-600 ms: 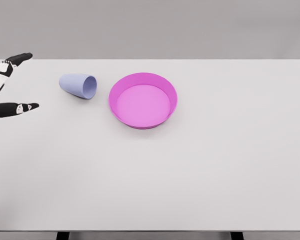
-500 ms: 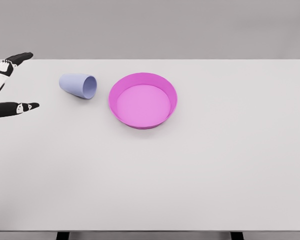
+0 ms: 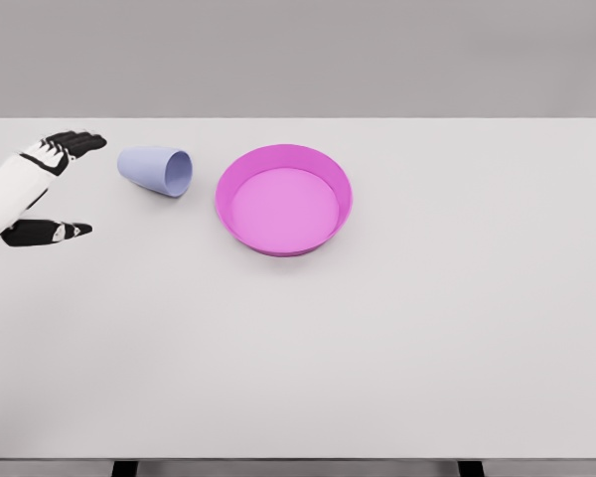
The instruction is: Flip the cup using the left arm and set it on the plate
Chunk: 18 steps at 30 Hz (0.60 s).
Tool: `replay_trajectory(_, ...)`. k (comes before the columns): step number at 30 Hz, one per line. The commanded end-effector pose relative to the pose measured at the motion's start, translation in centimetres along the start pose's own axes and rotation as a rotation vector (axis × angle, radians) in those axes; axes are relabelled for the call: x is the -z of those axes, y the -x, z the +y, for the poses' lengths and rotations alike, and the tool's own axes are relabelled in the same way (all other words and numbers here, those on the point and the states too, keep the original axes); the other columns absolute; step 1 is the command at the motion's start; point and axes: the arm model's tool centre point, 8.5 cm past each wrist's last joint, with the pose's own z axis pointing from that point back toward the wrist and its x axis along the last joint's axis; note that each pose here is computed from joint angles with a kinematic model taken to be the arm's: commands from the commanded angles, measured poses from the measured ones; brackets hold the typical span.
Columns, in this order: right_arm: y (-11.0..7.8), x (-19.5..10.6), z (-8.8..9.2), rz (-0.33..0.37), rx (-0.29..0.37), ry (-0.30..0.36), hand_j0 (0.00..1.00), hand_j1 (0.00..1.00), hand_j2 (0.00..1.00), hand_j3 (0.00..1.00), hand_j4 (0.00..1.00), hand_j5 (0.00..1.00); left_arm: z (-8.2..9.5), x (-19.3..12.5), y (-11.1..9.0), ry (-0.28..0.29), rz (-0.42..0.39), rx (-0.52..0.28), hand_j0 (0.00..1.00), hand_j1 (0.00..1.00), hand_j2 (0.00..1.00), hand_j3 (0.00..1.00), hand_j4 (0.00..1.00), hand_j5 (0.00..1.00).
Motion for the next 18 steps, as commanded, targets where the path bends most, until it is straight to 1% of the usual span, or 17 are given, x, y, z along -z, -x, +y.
replay_trajectory(1, 0.0, 0.0, 0.0, 0.0, -0.002, 0.0, 1.0, 1.0, 1.0, 1.0, 1.0, 1.0, -1.1, 0.0, -0.2, 0.043, -0.009, -0.006, 1.0, 1.0, 1.0, 1.0, 1.0, 1.0)
replay_trajectory(3, 0.0, 0.0, 0.0, 0.0, -0.002, 0.0, 1.0, 1.0, 1.0, 1.0, 1.0, 1.0, -0.9, -0.1, -0.1, 0.035, -0.007, -0.006, 1.0, 1.0, 1.0, 1.0, 1.0, 1.0)
replay_trajectory(5, 0.0, 0.0, 0.0, 0.0, 0.0, 0.0, 1.0, 1.0, 1.0, 1.0, 1.0, 1.0, 0.4, 0.0, 0.0, 0.026, -0.007, 0.027, 1.0, 1.0, 1.0, 1.0, 1.0, 1.0)
replay_trajectory(6, 0.0, 0.0, 0.0, -0.001, -0.001, 0.0, 1.0, 1.0, 1.0, 1.0, 1.0, 1.0, 1.6, -0.2, 0.4, 0.013, 0.005, 0.057, 1.0, 1.0, 1.0, 1.0, 1.0, 1.0)
replay_trajectory(9, 0.0, 0.0, 0.0, 0.0, -0.002, 0.0, 1.0, 1.0, 1.0, 1.0, 1.0, 1.0, 0.8, -0.4, 0.5, 0.098, 0.012, 0.05, 1.0, 1.0, 1.0, 1.0, 1.0, 1.0)
replay_trajectory(10, 0.0, 0.0, 0.0, 0.0, -0.002, 0.0, 1.0, 1.0, 1.0, 1.0, 1.0, 1.0, 0.6, -0.4, 0.5, 0.101, 0.015, 0.044, 1.0, 1.0, 1.0, 1.0, 1.0, 1.0)
replay_trajectory(12, 0.0, 0.0, 0.0, 0.0, -0.002, 0.0, 1.0, 1.0, 1.0, 1.0, 1.0, 1.0, 1.5, -1.9, 2.6, 0.078, 0.092, 0.045, 1.0, 1.0, 1.0, 1.0, 1.0, 1.0)
replay_trajectory(14, 0.0, 0.0, 0.0, 0.0, -0.002, 0.0, 1.0, 1.0, 1.0, 1.0, 1.0, 1.0, 0.3, -3.2, 3.5, 0.089, 0.135, 0.002, 1.0, 1.0, 1.0, 1.0, 1.0, 1.0)
replay_trajectory(15, 0.0, 0.0, 0.0, 0.0, -0.002, 0.0, 1.0, 1.0, 1.0, 1.0, 1.0, 1.0, 0.2, -3.4, 3.6, 0.081, 0.139, -0.017, 1.0, 1.0, 1.0, 1.0, 1.0, 1.0)
replay_trajectory(16, 0.0, 0.0, 0.0, 0.0, -0.002, 0.0, 1.0, 1.0, 1.0, 1.0, 1.0, 1.0, -0.4, -4.5, 3.7, 0.093, 0.159, -0.038, 1.0, 1.0, 1.0, 1.0, 1.0, 1.0)
replay_trajectory(17, 0.0, 0.0, 0.0, 0.0, -0.002, 0.0, 1.0, 1.0, 1.0, 1.0, 1.0, 1.0, 0.4, -5.8, 4.1, 0.068, 0.188, -0.042, 1.0, 1.0, 1.0, 1.0, 1.0, 1.0)
replay_trajectory(18, 0.0, 0.0, 0.0, 0.0, -0.002, 0.0, 1.0, 1.0, 1.0, 1.0, 1.0, 1.0, 0.8, -7.2, 4.4, 0.042, 0.22, -0.051, 1.0, 1.0, 1.0, 1.0, 1.0, 1.0)
